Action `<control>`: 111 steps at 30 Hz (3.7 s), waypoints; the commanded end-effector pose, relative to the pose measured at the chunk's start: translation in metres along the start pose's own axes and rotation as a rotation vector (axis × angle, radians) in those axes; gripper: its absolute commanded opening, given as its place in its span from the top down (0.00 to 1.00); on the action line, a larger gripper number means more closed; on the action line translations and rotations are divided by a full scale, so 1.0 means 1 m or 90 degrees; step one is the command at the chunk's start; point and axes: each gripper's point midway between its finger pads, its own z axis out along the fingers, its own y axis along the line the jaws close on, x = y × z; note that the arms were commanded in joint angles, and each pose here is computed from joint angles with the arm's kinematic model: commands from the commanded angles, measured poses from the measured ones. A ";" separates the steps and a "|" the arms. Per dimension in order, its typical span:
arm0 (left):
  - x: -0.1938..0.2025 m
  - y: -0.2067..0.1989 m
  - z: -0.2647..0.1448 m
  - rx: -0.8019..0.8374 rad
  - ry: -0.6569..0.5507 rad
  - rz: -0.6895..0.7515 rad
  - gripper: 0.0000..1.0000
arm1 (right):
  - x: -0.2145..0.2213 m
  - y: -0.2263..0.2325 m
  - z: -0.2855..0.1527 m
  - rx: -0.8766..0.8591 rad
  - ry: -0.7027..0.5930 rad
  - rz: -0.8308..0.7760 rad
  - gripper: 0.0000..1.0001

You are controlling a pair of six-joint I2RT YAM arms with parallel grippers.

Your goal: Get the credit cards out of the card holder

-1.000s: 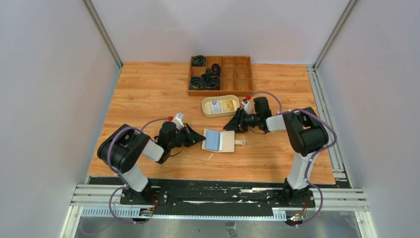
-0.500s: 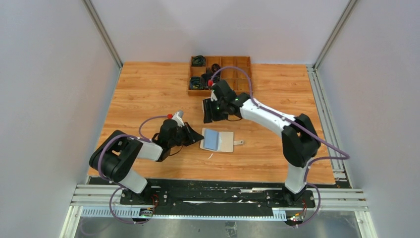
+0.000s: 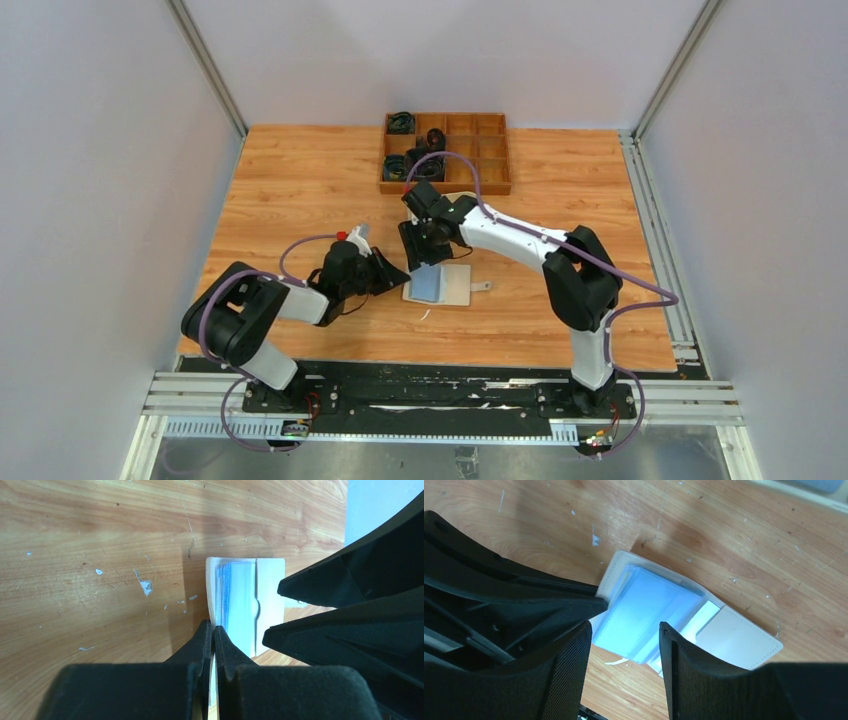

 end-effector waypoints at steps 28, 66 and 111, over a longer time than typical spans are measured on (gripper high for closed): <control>0.003 0.001 0.002 -0.005 0.000 0.016 1.00 | -0.005 -0.018 0.040 0.143 0.027 0.008 0.37; -0.018 0.032 -0.009 -0.129 -0.082 0.005 1.00 | 0.022 -0.037 0.002 0.168 0.032 -0.062 0.38; -0.068 0.085 -0.086 -0.333 -0.397 -0.249 1.00 | -0.002 0.054 -0.045 -0.083 -0.121 -0.039 0.39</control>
